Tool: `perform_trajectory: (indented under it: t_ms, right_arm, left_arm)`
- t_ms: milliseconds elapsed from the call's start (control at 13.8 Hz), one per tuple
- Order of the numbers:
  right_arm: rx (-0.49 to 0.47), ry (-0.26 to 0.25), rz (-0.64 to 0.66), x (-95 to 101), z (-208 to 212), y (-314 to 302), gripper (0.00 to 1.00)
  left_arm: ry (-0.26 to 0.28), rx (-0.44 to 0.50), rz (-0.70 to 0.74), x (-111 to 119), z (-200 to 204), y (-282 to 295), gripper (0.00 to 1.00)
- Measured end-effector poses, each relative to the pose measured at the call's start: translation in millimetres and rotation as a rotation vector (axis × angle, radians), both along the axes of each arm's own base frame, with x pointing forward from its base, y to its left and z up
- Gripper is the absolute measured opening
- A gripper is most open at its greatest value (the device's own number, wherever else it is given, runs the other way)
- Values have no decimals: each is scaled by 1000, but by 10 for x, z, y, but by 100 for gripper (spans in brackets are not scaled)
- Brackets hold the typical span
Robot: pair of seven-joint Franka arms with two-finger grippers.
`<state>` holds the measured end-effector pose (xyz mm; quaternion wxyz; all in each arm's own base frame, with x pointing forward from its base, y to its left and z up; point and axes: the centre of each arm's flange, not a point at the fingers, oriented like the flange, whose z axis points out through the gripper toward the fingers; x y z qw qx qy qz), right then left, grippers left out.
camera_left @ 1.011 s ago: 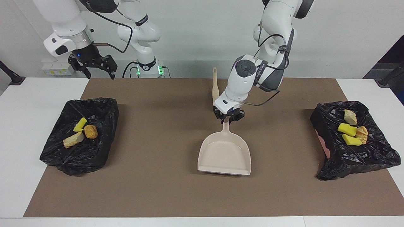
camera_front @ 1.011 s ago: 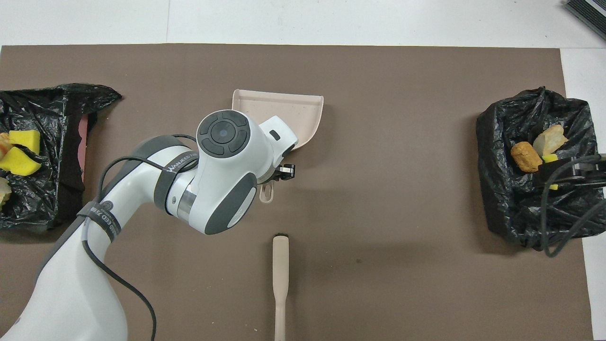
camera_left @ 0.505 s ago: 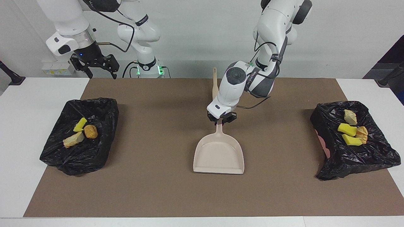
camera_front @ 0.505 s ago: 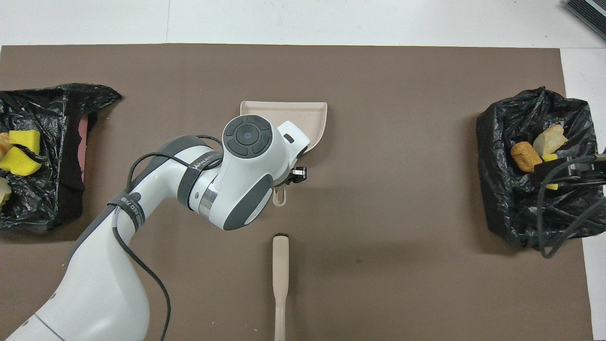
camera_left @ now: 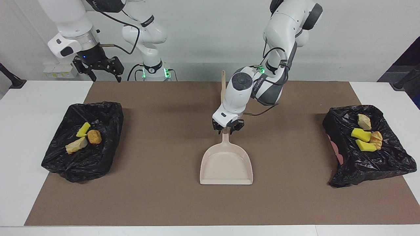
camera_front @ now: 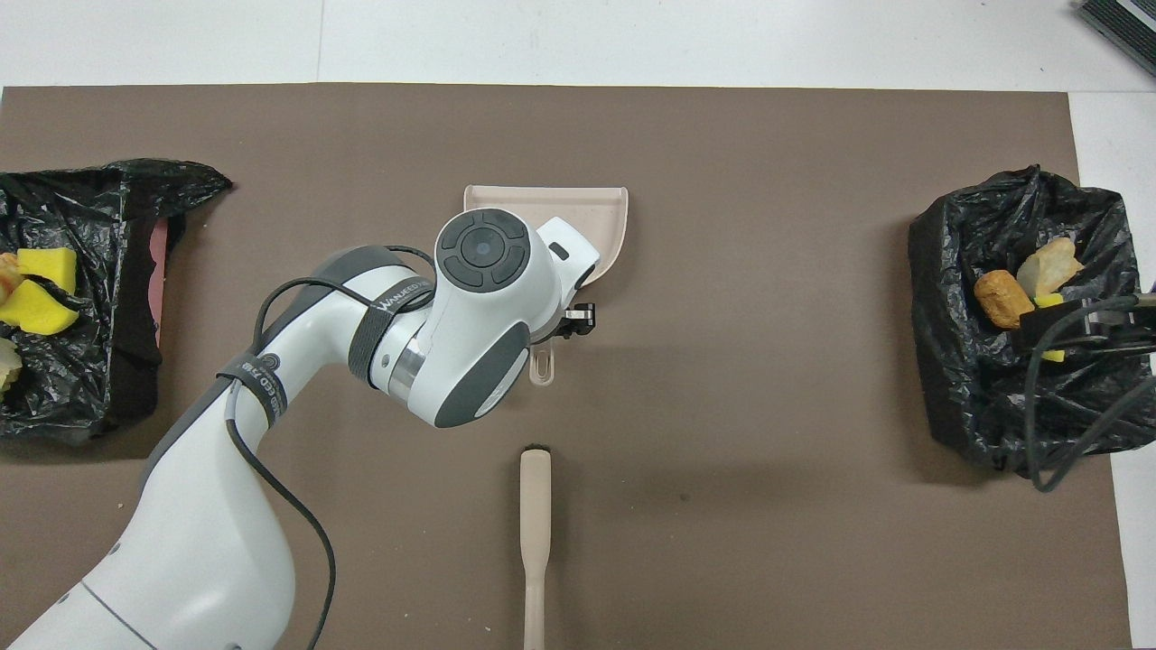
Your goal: Sweep and dump trash in bin
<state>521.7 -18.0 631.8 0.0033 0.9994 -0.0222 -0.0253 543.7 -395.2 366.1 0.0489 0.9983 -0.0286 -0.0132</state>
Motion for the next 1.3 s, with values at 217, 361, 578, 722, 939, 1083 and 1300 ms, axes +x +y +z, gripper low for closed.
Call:
perform_trajectory:
  t_ms: [217, 361, 578, 722, 939, 1083, 1300]
  right_arm:
    - [0, 0, 0, 0, 0, 0, 100]
    - [0, 0, 0, 0, 0, 0, 100]
    - [0, 0, 0, 0, 0, 0, 100]
    - [0, 0, 0, 0, 0, -2, 100]
    - [-1, 0, -3, -1, 0, -18, 100]
    - [-1, 2, -7, -3, -1, -36, 100]
    - [-2, 10, -15, -16, -7, -80, 100]
  left_arm:
    - [21, 52, 15, 12, 195, 201, 100]
    - [13, 89, 12, 81, 554, 561, 100]
    - [-17, 141, -37, 180, 1129, 1356, 100]
    - [-15, 149, -68, 136, 1530, 1930, 100]
    - [-10, 132, -137, -20, 2038, 2615, 100]
    - [-20, 125, -174, -132, 2329, 3013, 100]
    - [-43, 111, -214, -213, 2730, 3571, 100]
